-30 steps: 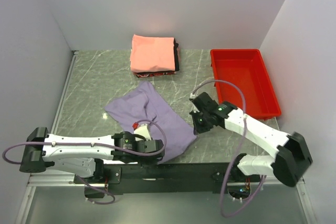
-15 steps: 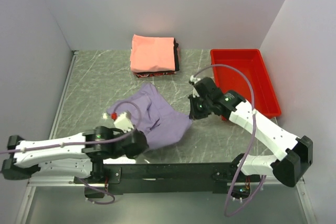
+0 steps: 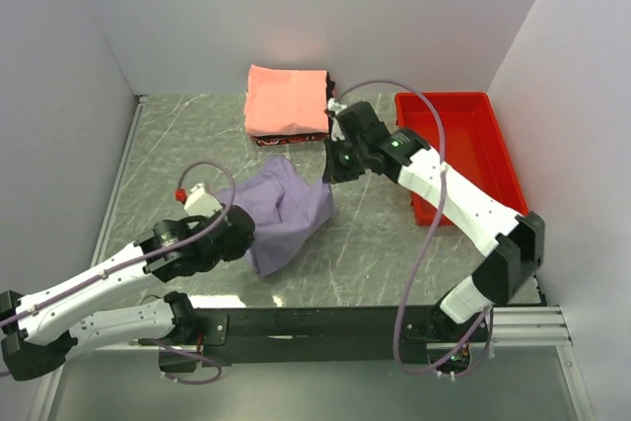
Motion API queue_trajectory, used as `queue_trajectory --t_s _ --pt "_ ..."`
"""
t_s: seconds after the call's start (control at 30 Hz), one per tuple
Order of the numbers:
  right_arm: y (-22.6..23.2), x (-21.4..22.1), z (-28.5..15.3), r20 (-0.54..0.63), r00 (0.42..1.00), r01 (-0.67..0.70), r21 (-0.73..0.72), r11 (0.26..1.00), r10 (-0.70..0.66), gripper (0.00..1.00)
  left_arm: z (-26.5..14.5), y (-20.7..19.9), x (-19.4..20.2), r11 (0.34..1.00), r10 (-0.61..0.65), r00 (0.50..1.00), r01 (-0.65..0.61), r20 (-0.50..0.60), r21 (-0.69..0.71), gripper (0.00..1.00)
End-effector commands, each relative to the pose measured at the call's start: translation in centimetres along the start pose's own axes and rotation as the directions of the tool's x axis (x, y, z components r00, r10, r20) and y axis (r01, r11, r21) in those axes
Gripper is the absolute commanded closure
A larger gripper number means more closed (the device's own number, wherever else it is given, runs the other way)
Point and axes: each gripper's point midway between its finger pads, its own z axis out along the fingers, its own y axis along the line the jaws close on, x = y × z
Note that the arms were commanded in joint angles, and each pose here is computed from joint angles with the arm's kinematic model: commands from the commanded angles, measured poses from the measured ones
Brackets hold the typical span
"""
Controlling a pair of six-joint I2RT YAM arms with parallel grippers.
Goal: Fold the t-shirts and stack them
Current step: Fold the tshirt
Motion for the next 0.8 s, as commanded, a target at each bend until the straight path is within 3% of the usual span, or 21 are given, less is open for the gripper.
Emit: queue_trajectory --t_s 0.0,0.2,0.4,0.63,0.77 --pt "1.3 -3.3 0.4 0.06 0.998 0.035 -0.034 0.999 -0.033 1.0 -1.1 -0.2 -3.9 1.0 -0.031 0.992 0.031 0.121 0.002 0.99" --pt "2.1 -6.0 1.6 0.081 0.995 0.062 -0.04 0.997 -0.059 1.0 -0.3 0.4 -7.4 0.997 -0.077 0.97 0.081 0.232 -0.01 0.99" --pt "2.4 -7.4 3.3 0.071 0.993 0.092 -0.037 0.995 -0.089 1.0 2.4 0.3 -8.2 0.996 -0.087 0.974 0.091 0.21 -0.007 0.99" --pt "2.5 -9.5 4.7 0.089 0.988 0.128 -0.021 0.991 -0.126 1.0 2.9 2.0 -11.7 0.986 -0.144 0.939 0.162 0.311 -0.034 0.99" --pt "2.6 -10.1 5.8 0.083 0.986 0.144 -0.026 0.989 -0.142 1.0 4.4 2.7 -12.2 0.987 -0.135 0.951 0.153 0.279 -0.045 0.99"
